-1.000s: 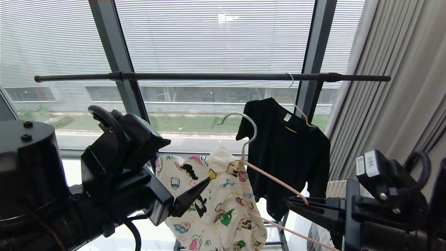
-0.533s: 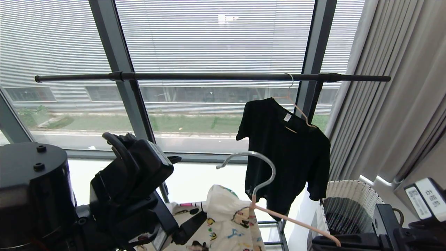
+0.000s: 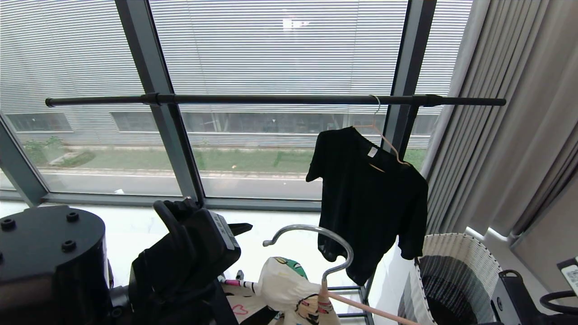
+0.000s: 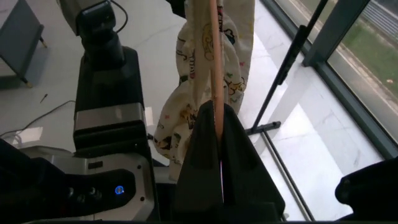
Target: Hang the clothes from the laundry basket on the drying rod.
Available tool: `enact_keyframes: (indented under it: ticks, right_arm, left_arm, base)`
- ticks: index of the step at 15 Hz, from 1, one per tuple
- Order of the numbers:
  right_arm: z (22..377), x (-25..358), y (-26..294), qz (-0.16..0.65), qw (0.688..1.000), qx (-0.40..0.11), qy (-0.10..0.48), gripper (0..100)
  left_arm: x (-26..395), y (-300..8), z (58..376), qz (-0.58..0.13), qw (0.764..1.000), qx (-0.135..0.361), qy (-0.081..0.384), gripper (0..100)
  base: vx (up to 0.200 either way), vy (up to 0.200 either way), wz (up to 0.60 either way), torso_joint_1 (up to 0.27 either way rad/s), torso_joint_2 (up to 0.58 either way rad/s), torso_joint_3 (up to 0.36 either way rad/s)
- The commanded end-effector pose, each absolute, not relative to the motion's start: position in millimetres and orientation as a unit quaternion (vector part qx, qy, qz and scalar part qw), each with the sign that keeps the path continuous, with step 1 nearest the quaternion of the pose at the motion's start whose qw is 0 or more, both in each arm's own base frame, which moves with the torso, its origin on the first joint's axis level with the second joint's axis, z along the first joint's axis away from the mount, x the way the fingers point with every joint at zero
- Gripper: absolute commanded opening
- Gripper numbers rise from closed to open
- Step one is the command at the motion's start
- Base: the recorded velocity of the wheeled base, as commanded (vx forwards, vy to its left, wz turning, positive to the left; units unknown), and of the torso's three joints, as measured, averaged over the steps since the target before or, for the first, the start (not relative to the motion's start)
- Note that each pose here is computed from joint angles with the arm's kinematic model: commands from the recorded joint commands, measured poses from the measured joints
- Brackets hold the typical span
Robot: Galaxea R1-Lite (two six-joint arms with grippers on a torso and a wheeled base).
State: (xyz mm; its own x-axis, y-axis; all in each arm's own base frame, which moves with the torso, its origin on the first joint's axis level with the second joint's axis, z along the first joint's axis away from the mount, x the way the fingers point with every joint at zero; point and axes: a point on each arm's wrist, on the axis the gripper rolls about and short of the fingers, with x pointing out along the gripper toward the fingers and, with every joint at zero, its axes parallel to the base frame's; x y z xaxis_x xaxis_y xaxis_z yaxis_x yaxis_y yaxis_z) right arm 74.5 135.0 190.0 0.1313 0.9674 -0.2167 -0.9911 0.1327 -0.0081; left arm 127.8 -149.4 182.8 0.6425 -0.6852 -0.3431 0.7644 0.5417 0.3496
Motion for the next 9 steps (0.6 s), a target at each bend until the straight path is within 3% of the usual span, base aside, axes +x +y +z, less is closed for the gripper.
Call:
enact_keyframes:
  ticks: [1, 9]
  right_arm:
    - [190.1, 70.3, 137.4, 0.667, 0.737, -0.076, 0.077, 0]
    - [188.4, 69.8, 136.8, 0.665, 0.738, -0.08, 0.084, 0]
  left_arm:
    - [128.6, -150.7, 181.4, -0.416, 0.873, 0.24, 0.086, 0]
    - [124.8, -151.8, 183.2, -0.423, 0.87, 0.239, 0.079, 0]
  base:
    - [0.0, 0.0, 0.0, 0.0, 0.0, 0.0]
    - [0.0, 0.0, 0.0, 0.0, 0.0, 0.0]
